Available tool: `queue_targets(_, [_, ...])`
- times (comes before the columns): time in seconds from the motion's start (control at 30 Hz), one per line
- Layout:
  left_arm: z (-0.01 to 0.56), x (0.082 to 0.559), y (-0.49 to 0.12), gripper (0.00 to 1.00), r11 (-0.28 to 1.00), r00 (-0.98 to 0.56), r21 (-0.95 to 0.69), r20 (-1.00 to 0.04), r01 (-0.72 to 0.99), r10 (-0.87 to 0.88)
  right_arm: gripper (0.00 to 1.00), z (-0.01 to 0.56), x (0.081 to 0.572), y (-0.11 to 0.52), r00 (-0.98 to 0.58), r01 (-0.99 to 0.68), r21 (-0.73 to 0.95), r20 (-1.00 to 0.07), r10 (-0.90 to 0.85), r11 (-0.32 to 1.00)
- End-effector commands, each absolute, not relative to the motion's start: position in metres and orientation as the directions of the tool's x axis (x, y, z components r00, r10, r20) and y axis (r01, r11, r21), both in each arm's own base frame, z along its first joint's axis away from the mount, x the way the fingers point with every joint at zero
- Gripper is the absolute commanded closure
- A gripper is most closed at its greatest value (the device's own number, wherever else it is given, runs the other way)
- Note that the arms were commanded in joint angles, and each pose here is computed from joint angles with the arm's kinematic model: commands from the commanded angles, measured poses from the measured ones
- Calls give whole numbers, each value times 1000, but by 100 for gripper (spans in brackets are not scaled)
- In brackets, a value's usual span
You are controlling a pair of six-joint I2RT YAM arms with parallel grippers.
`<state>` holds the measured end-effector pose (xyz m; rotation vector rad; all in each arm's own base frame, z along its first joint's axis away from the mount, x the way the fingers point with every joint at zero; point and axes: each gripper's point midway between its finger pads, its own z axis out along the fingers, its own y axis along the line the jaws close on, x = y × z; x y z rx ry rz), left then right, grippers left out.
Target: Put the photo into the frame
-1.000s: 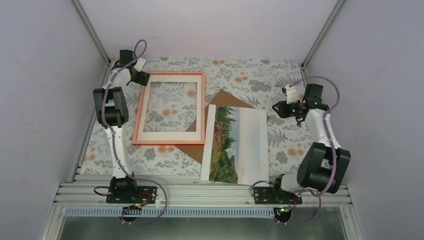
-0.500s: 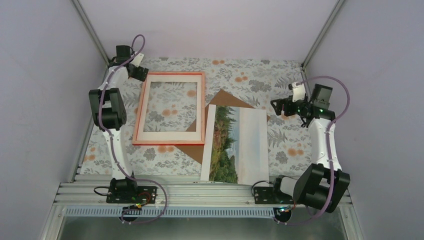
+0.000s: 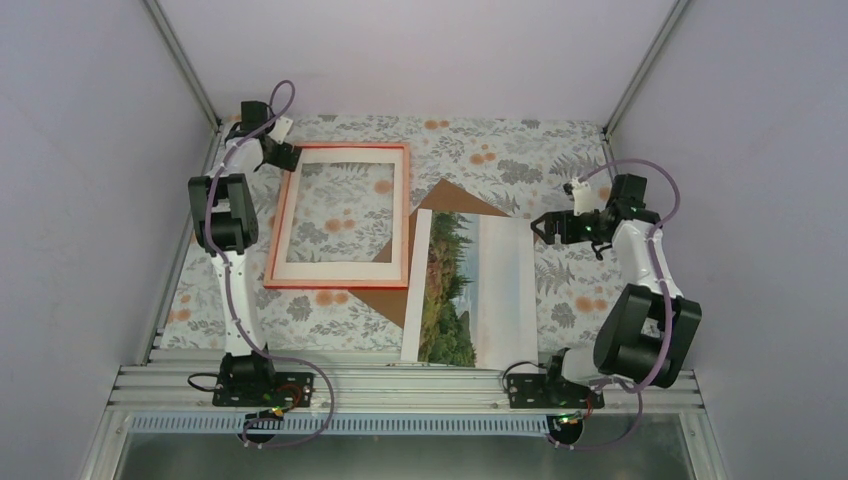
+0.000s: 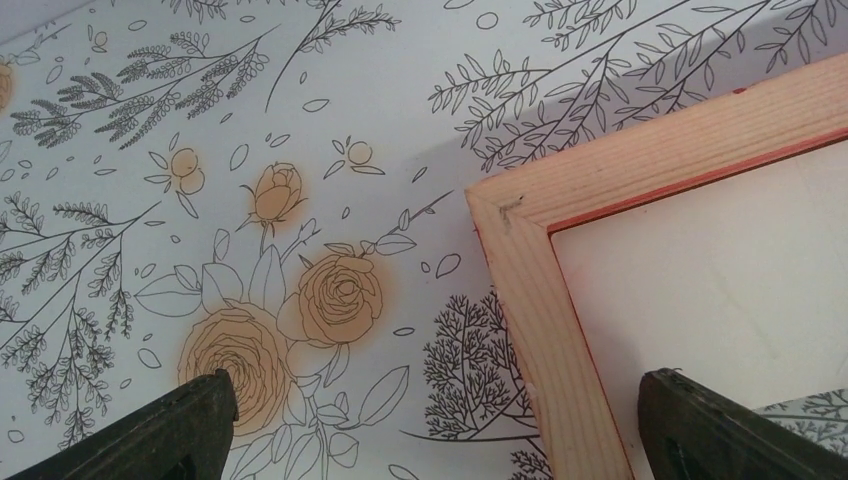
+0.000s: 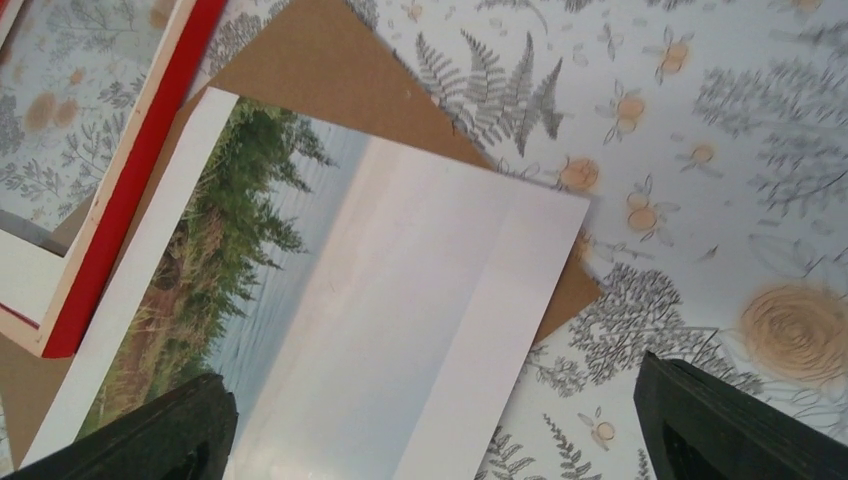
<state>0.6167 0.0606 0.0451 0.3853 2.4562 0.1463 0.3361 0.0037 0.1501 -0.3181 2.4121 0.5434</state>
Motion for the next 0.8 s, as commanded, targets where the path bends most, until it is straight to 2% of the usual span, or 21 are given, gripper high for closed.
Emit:
queue_targets(0.0, [60, 621, 54, 0, 956, -741, 173, -603, 239, 295, 3, 138, 337, -1, -811, -319, 345, -581, -66, 882])
queue_targets(0.17, [152, 620, 25, 0, 924, -579, 223, -726, 311, 370, 11, 118, 338, -7, -861, -270, 418, -507, -24, 867])
queue_targets(0.33, [199, 570, -31, 0, 802, -366, 317, -763, 507, 533, 24, 71, 329, -13, -941, -203, 520, -338, -19, 830])
queue_targets(0.4, [197, 535, -68, 0, 714, -284, 328, -754, 619, 592, 28, 60, 324, -11, -958, -184, 561, -286, -20, 807])
queue_targets(0.53, [172, 433, -151, 0, 428, -63, 346, -712, 835, 699, 31, 49, 319, -7, -971, -175, 598, -238, -35, 782])
queue_targets(0.63, [150, 358, -200, 0, 229, 100, 387, -667, 893, 738, 32, 39, 315, -3, -978, -164, 631, -205, -41, 759])
queue_targets(0.77, [125, 292, -239, 2, 81, 184, 346, -664, 935, 725, 36, 23, 305, 4, -991, -118, 687, -127, -42, 717])
